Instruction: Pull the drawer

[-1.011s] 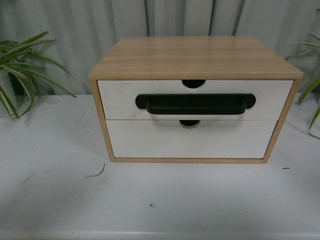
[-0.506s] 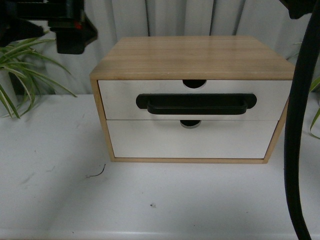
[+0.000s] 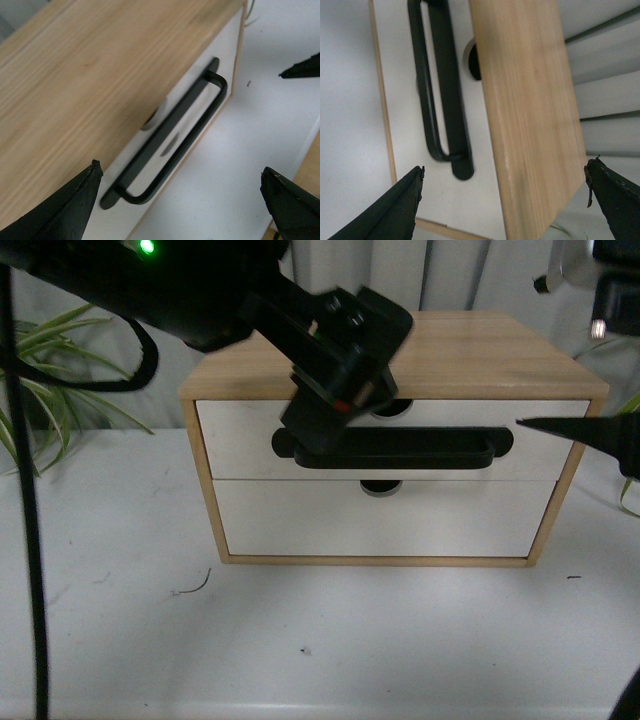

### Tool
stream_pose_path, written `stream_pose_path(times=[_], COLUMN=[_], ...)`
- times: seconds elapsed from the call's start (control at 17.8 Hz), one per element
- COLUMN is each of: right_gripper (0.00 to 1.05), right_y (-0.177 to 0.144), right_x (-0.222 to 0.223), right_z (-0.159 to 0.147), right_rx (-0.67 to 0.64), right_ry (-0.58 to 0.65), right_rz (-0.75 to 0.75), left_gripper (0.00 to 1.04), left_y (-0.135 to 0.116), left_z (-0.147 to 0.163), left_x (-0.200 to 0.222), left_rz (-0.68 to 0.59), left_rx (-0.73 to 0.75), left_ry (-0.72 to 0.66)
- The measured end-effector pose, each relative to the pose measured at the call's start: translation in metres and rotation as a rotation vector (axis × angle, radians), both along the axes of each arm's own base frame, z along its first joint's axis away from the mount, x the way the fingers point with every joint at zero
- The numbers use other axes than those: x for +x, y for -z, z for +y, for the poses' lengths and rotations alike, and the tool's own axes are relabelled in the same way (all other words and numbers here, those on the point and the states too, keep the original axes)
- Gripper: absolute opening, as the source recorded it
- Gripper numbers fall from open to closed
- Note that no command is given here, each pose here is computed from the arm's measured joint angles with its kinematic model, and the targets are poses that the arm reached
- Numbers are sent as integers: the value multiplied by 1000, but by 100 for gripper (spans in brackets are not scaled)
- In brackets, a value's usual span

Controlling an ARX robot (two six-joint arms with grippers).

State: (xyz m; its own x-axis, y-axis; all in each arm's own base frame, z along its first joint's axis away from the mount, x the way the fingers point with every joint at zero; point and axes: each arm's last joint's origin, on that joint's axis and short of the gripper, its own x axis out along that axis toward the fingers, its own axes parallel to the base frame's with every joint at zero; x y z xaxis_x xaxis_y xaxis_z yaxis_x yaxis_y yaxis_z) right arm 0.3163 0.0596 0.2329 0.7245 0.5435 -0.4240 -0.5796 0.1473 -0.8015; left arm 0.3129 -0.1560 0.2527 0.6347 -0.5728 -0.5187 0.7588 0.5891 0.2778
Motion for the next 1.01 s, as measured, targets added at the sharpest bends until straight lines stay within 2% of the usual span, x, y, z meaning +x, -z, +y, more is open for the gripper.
stream_pose_path(times=[0.17, 0.28, 0.51, 0.67, 1.01], right_gripper=[98, 98, 98, 98, 98], right_y=[10, 21, 35, 58, 72], right_x=[6, 10, 12, 11, 17], right_z=[-14, -15, -10, 1, 20], right_rx=[-101, -139, -163, -178, -183], right_ry=[-21, -43, -83, -122, -157], right_rz=[0, 24, 47, 103, 113], left_gripper=[98, 98, 98, 98, 98], left_y=[29, 39, 46, 56, 68], left_z=[-20, -31, -44, -44, -43], left_x=[6, 10, 17, 21, 34], left_rz=[56, 66, 58, 75, 63], left_rx=[73, 100, 106, 128, 148], left_ry=[47, 62, 71, 54, 17])
